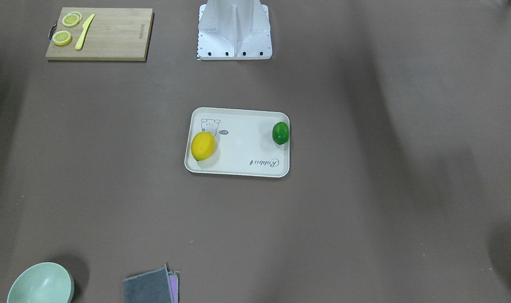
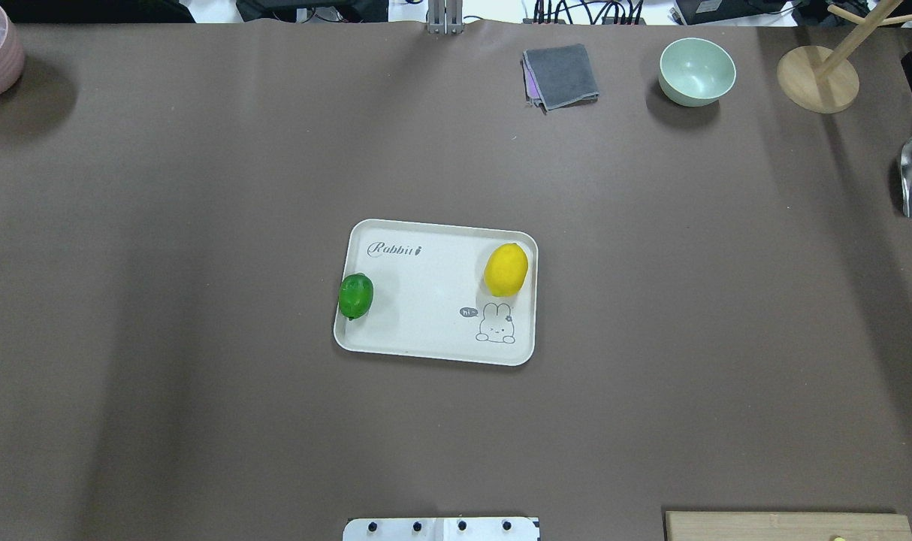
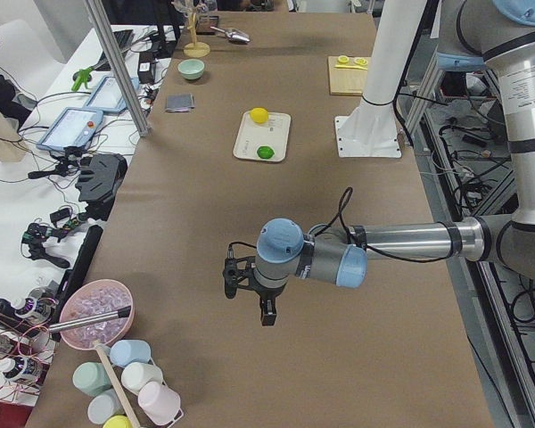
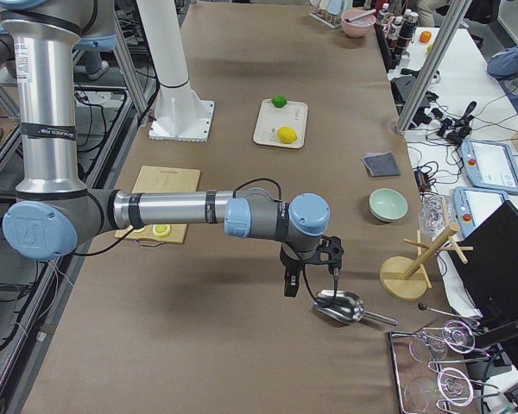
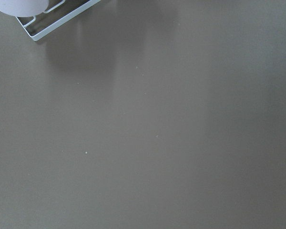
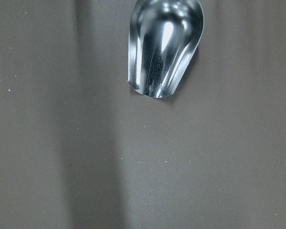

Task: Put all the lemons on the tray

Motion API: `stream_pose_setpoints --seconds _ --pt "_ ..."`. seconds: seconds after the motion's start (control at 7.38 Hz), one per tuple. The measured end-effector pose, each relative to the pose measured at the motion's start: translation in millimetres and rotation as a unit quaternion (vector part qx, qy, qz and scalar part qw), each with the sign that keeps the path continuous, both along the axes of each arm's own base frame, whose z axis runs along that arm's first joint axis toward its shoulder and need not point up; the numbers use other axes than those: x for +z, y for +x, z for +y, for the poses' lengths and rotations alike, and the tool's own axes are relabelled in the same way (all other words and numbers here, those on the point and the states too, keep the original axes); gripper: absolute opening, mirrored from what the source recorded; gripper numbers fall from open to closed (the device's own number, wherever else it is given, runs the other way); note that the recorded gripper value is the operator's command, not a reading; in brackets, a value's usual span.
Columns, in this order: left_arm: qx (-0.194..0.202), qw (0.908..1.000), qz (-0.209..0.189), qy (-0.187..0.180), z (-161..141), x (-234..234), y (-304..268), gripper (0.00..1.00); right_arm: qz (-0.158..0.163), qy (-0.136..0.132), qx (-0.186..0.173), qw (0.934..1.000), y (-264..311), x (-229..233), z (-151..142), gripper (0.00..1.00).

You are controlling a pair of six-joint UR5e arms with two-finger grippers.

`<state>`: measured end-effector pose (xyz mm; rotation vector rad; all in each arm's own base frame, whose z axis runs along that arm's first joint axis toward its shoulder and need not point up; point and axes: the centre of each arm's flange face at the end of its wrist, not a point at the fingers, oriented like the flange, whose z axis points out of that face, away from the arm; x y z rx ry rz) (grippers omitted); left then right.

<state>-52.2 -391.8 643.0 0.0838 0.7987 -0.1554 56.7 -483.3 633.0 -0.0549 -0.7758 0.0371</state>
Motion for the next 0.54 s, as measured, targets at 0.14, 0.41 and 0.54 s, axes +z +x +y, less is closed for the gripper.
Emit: stream_pose_setpoints --seconds 0.14,0.41,0.54 --pt "0.002 1.0 -0.004 0.0 -6.7 -6.8 8.9 0.98 0.0 0.0 0.0 1.0 0.0 -0.5 0.1 1.0" --pt "0.003 1.0 -0.006 -0.001 -9.0 -10.3 14.1 0.98 0.0 -0.001 0.001 1.0 0.0 -0.9 0.1 1.0" --pt "0.003 1.0 -0.007 -0.001 -8.8 -10.3 14.5 0.98 0.0 -0.001 0.001 1.0 0.0 -1.4 0.0 1.0"
